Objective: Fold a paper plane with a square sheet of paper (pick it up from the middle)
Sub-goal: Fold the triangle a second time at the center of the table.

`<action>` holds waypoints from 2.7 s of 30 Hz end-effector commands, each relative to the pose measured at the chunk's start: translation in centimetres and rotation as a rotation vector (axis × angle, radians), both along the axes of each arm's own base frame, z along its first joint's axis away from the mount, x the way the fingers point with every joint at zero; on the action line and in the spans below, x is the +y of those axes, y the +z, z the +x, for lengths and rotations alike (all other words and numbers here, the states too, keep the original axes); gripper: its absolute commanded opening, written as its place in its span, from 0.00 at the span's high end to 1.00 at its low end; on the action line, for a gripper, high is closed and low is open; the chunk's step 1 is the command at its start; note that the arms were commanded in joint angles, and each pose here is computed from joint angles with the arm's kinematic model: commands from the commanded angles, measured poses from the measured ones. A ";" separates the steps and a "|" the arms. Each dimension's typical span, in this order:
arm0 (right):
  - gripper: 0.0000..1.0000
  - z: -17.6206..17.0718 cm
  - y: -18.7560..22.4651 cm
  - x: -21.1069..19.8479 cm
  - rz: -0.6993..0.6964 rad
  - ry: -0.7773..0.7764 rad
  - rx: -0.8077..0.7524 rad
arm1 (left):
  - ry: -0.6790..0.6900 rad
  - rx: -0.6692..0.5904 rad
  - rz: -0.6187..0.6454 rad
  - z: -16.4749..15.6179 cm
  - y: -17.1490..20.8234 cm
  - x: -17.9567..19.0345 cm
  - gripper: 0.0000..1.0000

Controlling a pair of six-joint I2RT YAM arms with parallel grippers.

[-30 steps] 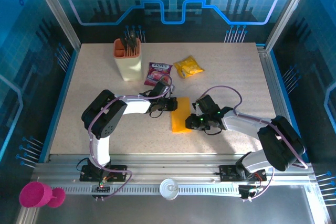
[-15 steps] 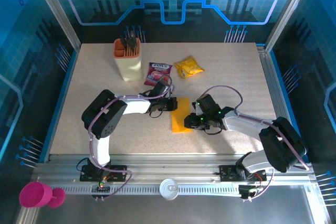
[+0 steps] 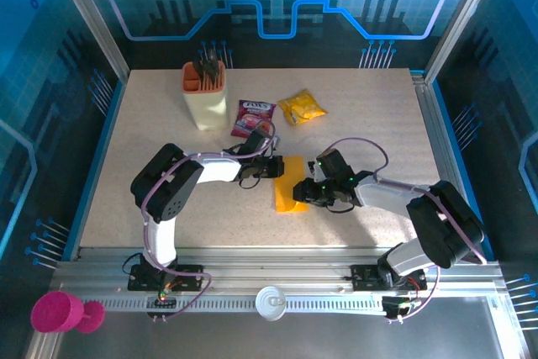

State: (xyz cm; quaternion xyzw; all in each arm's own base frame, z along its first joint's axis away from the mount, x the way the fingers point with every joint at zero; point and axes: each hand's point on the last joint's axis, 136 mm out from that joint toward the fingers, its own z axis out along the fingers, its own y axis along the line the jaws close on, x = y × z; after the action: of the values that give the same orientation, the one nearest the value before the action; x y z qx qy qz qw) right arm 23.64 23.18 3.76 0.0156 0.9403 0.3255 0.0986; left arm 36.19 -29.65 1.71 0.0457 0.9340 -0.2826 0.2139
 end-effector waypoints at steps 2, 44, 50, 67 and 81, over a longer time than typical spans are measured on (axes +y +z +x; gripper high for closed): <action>0.58 -1.0 -0.6 -0.6 0.019 -0.022 0.035 | -0.005 0.117 0.066 -2.4 -3.6 1.5 0.98; 0.63 4.4 0.2 0.2 0.102 -0.047 0.013 | -0.014 0.121 0.060 -2.5 -3.7 1.4 0.99; 0.67 5.7 -0.6 0.2 0.099 -0.054 0.030 | -0.020 0.118 0.057 -2.5 -3.6 1.3 0.99; 0.88 6.0 -2.6 -0.3 0.092 -0.096 0.073 | -0.092 -0.032 0.016 -4.9 2.9 0.8 0.58; 0.88 6.0 -2.5 -0.4 0.112 -0.115 0.092 | -0.321 -0.300 0.223 -13.0 3.0 -3.9 0.39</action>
State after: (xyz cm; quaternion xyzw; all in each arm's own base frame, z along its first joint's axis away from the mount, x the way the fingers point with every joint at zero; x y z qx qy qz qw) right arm 29.73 23.23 1.73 0.0768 0.9231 0.3675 0.0835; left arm 22.80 -33.37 4.13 0.2321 0.9099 -0.2353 0.2506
